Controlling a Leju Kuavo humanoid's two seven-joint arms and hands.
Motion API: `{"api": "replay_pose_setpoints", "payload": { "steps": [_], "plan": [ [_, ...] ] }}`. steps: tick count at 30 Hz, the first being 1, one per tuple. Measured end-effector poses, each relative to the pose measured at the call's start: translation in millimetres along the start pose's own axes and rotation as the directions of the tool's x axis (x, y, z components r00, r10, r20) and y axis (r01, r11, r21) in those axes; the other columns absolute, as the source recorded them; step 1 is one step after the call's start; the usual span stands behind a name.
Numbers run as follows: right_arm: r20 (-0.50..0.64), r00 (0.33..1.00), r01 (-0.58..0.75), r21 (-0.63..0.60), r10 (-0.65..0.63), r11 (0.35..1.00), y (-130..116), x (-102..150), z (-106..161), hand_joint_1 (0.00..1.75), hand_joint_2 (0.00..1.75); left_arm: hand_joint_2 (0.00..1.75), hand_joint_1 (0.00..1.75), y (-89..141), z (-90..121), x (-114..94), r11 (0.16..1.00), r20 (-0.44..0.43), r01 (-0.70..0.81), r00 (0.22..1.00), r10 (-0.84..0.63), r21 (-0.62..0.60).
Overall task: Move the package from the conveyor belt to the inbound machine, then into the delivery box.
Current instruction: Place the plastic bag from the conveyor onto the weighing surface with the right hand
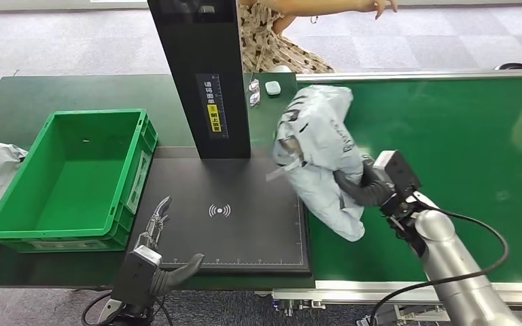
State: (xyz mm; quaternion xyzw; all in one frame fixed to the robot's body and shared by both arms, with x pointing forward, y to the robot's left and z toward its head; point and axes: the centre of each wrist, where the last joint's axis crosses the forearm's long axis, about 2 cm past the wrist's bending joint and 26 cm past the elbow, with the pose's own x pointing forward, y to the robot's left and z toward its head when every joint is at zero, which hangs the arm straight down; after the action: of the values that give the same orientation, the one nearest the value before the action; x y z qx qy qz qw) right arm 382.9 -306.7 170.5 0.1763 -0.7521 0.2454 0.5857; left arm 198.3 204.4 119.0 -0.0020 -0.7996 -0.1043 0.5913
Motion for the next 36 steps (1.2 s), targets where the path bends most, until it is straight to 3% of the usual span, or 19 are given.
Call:
{"api": "replay_pose_setpoints", "payload": {
  "steps": [3,7,14,18,21,22,25,26,30,36],
  "plan": [
    [-0.030,0.997,0.080,0.175,-0.076,0.981,34,0,-32,1.75,1.75,1.75,0.00,0,0,0,1.000,0.001,0.000,1.000,0.000,0.009],
    [-0.092,0.988,0.147,0.321,-0.124,0.936,69,11,-74,1.75,1.75,1.75,0.00,1,-1,0,1.000,0.001,-0.007,1.000,0.007,0.018],
    [-0.164,0.986,0.107,0.431,-0.039,0.896,98,22,-106,1.73,1.75,1.75,0.00,1,-1,0,1.000,0.001,-0.010,1.000,0.010,0.016],
    [-0.185,0.983,0.064,0.441,0.021,0.895,107,22,-111,1.37,1.75,1.75,0.00,2,-1,1,0.998,0.016,0.004,1.000,-0.005,0.059],
    [-0.203,0.978,0.040,0.441,0.056,0.897,111,22,-113,1.25,1.75,1.75,0.00,10,-3,5,0.974,0.082,0.013,0.996,-0.032,0.226],
    [-0.207,0.976,0.034,0.441,0.064,0.897,112,22,-114,1.09,1.75,1.75,0.00,15,-4,6,0.955,0.110,0.012,0.993,-0.047,0.298],
    [-0.209,0.974,0.015,0.445,0.088,0.896,115,22,-116,0.17,1.75,1.75,0.00,31,-3,14,0.868,0.201,0.003,0.972,-0.118,0.497],
    [-0.209,0.973,0.008,0.446,0.096,0.895,116,21,-116,0.02,1.75,1.75,0.00,36,-1,17,0.832,0.234,-0.003,0.960,-0.153,0.555],
    [-0.207,0.971,-0.014,0.445,0.118,0.895,118,19,-115,0.00,1.75,1.75,0.00,55,3,35,0.719,0.337,-0.031,0.897,-0.286,0.695],
    [-0.204,0.970,-0.025,0.452,0.130,0.892,122,14,-111,0.00,1.75,1.75,0.00,79,2,77,0.596,0.414,-0.106,0.814,-0.407,0.796]
  ]
}}
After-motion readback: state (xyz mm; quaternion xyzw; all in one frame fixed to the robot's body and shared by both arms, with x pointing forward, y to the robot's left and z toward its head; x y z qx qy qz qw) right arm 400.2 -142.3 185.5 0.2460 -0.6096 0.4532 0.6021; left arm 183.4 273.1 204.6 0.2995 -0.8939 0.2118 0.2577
